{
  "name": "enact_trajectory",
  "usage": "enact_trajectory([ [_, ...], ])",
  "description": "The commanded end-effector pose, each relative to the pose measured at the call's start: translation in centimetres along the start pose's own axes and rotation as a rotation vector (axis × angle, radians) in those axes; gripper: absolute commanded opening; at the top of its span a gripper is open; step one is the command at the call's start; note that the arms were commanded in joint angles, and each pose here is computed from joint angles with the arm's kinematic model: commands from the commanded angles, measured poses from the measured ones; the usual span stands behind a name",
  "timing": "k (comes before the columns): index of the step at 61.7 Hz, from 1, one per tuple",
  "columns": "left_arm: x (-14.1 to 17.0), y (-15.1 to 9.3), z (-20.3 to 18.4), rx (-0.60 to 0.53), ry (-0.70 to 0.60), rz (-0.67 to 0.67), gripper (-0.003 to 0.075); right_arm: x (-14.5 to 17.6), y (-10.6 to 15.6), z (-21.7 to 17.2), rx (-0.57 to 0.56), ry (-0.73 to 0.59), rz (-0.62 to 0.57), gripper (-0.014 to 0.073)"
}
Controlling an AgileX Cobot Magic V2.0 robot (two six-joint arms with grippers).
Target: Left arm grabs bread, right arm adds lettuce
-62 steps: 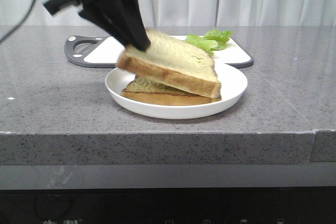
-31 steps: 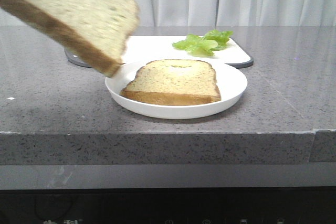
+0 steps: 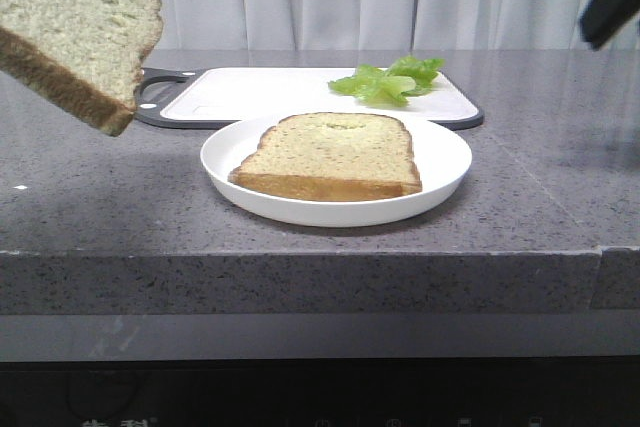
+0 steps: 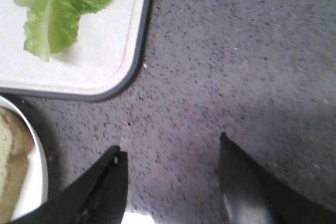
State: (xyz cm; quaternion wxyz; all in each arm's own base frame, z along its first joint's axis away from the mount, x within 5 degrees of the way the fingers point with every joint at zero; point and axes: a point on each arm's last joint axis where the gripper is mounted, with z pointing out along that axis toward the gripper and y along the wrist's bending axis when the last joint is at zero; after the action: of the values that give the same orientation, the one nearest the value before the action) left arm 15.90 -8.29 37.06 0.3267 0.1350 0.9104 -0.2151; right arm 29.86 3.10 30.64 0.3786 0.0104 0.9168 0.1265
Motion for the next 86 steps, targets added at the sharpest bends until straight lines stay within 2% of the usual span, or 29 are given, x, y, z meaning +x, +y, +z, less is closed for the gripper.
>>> enact_trajectory([
  [1,-1.1,-0.4,-0.9,0.022,-0.111,-0.010,-0.0020,-3.0,0.5,0.5,-0.068,-0.095,0.044,0.0414],
  [13,-1.2,-0.4,-0.9,0.022,-0.119,-0.010,-0.0020,-6.7,0.2,4.3,-0.258,-0.082,0.102,0.0414],
  [22,-1.3,-0.4,-0.9,0.021,-0.131,-0.010,-0.0020,-9.2,0.3,7.5,-0.363,-0.121,0.132,0.0414],
  [46,-1.4,-0.4,-0.9,0.024,-0.137,-0.012,-0.0020,-11.1,-0.1,14.3,-0.454,-0.080,0.170,0.0414],
  [64,-1.4,-0.4,-0.9,0.024,-0.145,-0.012,-0.0020,-11.0,2.3,16.2,-0.511,-0.061,0.139,0.0410],
  [69,-1.5,-0.4,-1.0,0.024,-0.152,-0.012,-0.0020,-11.0,2.7,16.4,-0.506,-0.070,0.137,0.0340],
  [78,-1.6,-0.4,-1.0,0.023,-0.163,-0.013,-0.0020,-11.1,2.6,16.4,-0.493,-0.085,0.141,0.0127],
  [86,-1.6,-0.4,-1.0,0.023,-0.168,-0.013,-0.0020,-11.3,2.6,16.3,-0.495,-0.092,0.140,-0.0020],
])
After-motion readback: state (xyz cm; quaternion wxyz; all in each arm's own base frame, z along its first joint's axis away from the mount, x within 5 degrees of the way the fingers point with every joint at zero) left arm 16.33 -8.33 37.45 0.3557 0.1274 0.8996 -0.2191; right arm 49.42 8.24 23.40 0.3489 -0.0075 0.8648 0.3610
